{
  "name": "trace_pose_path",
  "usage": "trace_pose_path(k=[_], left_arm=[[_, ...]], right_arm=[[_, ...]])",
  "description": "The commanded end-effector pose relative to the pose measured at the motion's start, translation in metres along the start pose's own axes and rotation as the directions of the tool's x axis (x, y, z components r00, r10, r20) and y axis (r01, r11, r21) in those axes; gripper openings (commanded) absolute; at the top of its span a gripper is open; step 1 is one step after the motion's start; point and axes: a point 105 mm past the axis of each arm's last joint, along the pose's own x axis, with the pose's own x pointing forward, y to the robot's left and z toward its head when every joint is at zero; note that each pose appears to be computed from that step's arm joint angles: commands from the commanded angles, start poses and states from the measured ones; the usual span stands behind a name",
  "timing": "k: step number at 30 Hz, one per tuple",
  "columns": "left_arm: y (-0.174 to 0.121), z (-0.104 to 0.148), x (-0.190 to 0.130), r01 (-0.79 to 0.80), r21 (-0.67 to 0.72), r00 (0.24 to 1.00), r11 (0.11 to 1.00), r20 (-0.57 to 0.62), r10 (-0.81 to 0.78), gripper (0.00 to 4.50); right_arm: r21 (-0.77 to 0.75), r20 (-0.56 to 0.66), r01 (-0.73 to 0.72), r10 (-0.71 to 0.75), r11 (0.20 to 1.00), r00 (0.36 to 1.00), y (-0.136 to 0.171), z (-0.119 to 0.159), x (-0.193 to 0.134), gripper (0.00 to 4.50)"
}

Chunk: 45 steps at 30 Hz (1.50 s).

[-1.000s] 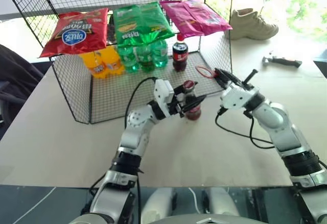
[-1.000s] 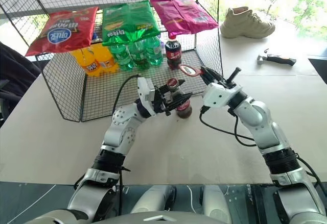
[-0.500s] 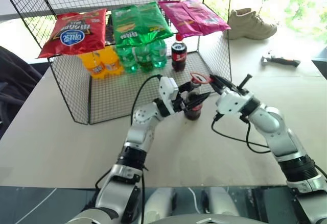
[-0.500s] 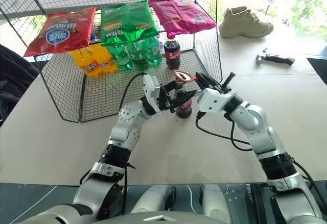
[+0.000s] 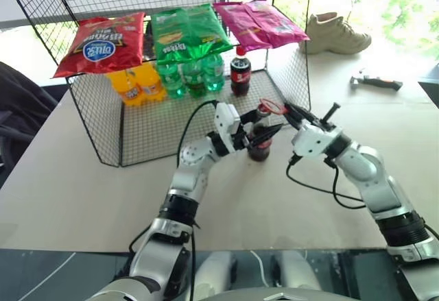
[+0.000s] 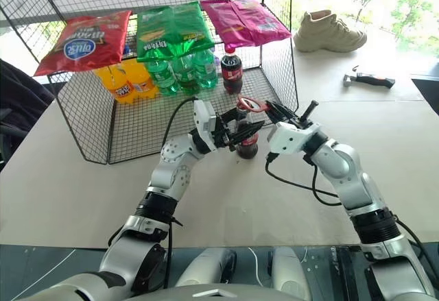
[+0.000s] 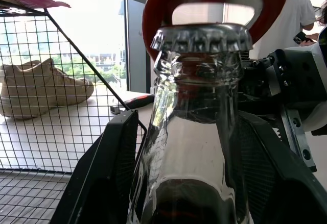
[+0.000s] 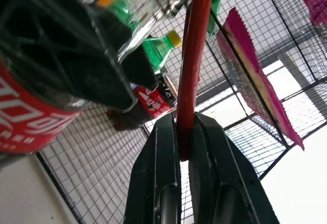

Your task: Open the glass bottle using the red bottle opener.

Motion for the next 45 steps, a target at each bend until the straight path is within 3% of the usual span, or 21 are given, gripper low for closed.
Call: trace_pose_path(k=[1, 5, 15, 30, 34, 39, 45], left_arm=[[-0.003, -0.02, -0.006, -0.009, -0.033, 0.997, 0.999, -0.074, 0.006, 2.22], [-0.004, -0.02, -0.006, -0.008, -0.035, 0.997, 0.999, -0.076, 0.005, 2.22], [-0.003, -0.021, -0.005, -0.008, -0.037, 0.997, 0.999, -0.081, 0.005, 2.22], [-0.003, -0.025, -0.003, -0.007, -0.044, 0.996, 0.999, -0.092, 0.003, 2.22], [-0.004, -0.026, -0.004, -0.005, -0.051, 0.995, 0.999, -0.099, 0.0, 2.22], [-0.005, -0.029, -0.004, -0.002, -0.054, 0.994, 0.999, -0.11, -0.004, 2.22], [-0.006, -0.03, -0.004, -0.002, -0.06, 0.994, 0.998, -0.114, -0.005, 2.22]], right_arm=[[-0.017, 0.004, -0.115, 0.115, 0.993, 0.993, 0.023, 0.004, 0.0, 0.0], [-0.022, -0.008, -0.135, 0.134, 0.991, 0.991, 0.025, 0.003, 0.001, 0.0], [-0.195, 0.047, -0.218, 0.231, 0.956, 0.972, 0.032, 0.016, 0.001, 0.0], [-0.243, 0.025, -0.186, 0.198, 0.952, 0.98, 0.009, 0.005, 0.003, 0.0], [-0.338, -0.024, -0.13, 0.129, 0.932, 0.991, -0.022, -0.008, 0.004, 0.0], [-0.517, 0.024, 0.005, 0.008, 0.856, 1.0, -0.069, -0.002, 0.008, 0.0], [-0.609, 0.061, 0.067, -0.038, 0.79, 0.997, -0.083, -0.002, 0.007, 0.0]])
